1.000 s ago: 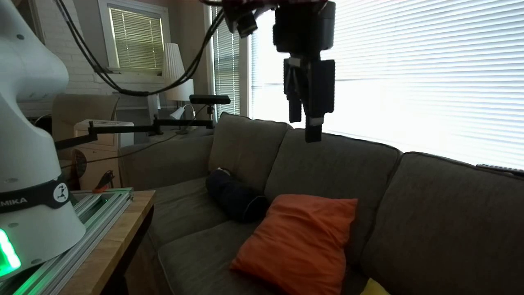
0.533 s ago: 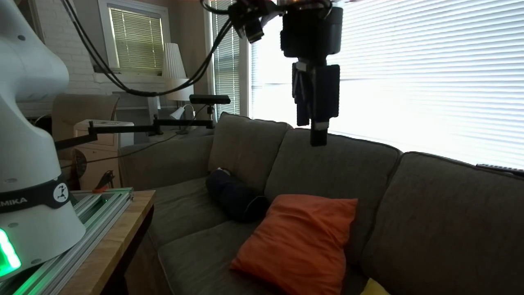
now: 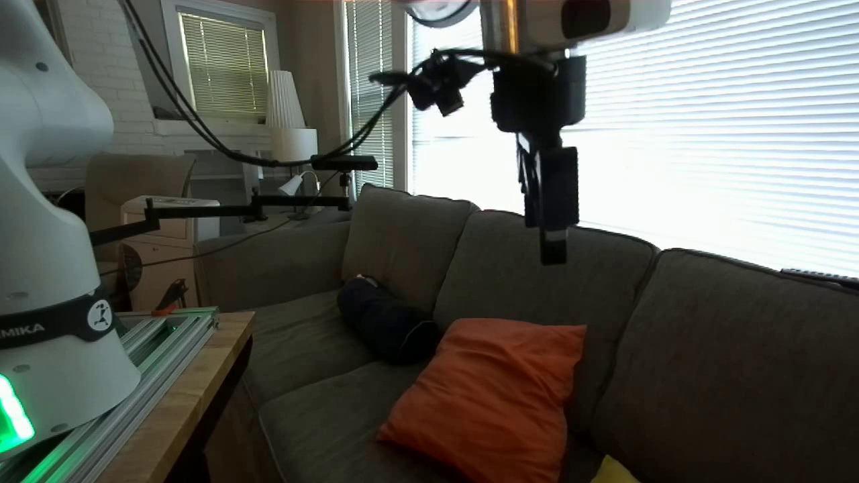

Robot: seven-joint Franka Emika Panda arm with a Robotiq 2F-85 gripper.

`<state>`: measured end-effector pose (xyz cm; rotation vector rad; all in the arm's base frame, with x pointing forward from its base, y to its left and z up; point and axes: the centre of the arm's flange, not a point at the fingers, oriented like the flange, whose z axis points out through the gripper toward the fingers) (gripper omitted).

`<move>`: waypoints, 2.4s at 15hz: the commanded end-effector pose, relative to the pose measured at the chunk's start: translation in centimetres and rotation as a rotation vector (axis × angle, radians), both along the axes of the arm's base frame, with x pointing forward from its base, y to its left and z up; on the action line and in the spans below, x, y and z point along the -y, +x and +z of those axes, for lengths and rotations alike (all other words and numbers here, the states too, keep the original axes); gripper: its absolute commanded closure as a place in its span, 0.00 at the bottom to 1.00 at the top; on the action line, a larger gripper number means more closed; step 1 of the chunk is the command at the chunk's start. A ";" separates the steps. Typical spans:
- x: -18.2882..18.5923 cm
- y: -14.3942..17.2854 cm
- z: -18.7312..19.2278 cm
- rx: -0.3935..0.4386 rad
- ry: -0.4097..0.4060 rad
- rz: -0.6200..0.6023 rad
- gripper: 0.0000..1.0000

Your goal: Move the orange pillow to the left.

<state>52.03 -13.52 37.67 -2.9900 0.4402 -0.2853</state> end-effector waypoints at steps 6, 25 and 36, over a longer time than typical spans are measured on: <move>-6.9 11.0 -9.7 0.032 0.205 -0.258 0.00; -13.1 17.3 -20.0 -0.016 0.288 -0.301 0.00; -22.1 25.2 -27.7 -0.003 0.414 -0.264 0.00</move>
